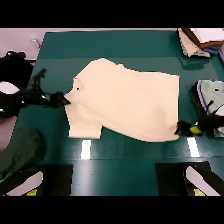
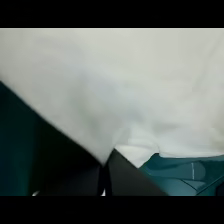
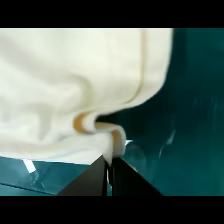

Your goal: Fold the shirts.

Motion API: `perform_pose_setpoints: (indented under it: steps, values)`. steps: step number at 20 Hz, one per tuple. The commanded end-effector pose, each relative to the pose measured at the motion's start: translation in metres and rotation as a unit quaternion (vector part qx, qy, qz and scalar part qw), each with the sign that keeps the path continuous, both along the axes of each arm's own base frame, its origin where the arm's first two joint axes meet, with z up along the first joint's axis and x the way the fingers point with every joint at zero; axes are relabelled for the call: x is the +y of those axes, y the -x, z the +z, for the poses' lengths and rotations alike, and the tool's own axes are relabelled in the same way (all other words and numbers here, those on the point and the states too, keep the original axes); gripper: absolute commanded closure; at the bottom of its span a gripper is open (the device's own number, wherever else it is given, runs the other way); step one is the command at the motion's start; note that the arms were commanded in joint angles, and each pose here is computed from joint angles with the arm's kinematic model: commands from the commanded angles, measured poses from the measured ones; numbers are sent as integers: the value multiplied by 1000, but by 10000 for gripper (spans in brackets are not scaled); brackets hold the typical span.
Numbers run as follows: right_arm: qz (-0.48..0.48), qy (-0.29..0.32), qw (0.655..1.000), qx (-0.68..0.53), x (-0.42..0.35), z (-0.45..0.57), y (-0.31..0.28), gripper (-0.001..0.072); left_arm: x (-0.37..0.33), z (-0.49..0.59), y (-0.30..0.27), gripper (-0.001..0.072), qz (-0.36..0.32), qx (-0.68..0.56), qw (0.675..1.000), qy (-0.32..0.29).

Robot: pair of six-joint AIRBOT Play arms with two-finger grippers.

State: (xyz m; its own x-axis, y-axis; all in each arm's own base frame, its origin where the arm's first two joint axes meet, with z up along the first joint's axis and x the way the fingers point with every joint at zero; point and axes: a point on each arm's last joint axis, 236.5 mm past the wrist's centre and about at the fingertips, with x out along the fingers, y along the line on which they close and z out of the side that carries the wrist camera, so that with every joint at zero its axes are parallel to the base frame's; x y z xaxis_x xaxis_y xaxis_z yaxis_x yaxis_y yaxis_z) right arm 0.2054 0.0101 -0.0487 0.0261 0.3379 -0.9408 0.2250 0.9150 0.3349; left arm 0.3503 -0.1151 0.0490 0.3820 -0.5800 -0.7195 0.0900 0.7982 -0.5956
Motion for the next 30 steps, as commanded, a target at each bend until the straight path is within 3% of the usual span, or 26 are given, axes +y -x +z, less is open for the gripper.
perform_pose_setpoints:
  steps: [1,4,8,11,14,16,18,25,27,30]
  values:
    - [37,43,986,-155,3,95,-50,695,11,91,-6,687,5,-107,994,-37]
    - [24,96,928,-361,0,250,-88,695,13,252,10,686,12,-306,950,-63]
    - [19,158,804,-572,5,448,-58,696,12,450,96,687,36,-533,841,-83]
    - [23,184,735,-652,15,535,-19,696,21,533,164,688,79,-630,767,-91]
    - [24,194,700,-686,20,576,1,697,29,565,193,689,106,-673,727,-93]
    - [9,200,714,-671,11,570,-2,697,29,557,183,689,102,-658,740,-94]
    - [7,196,743,-640,3,545,-23,698,30,529,152,689,100,-616,776,-91]
    - [38,117,929,-350,-16,302,-150,697,32,271,-10,686,60,-283,954,-76]
    - [56,91,959,-261,-9,230,-168,698,32,181,-34,686,48,-177,981,-70]
    - [75,85,980,-164,-8,145,-191,697,36,65,-63,686,38,-55,995,-70]
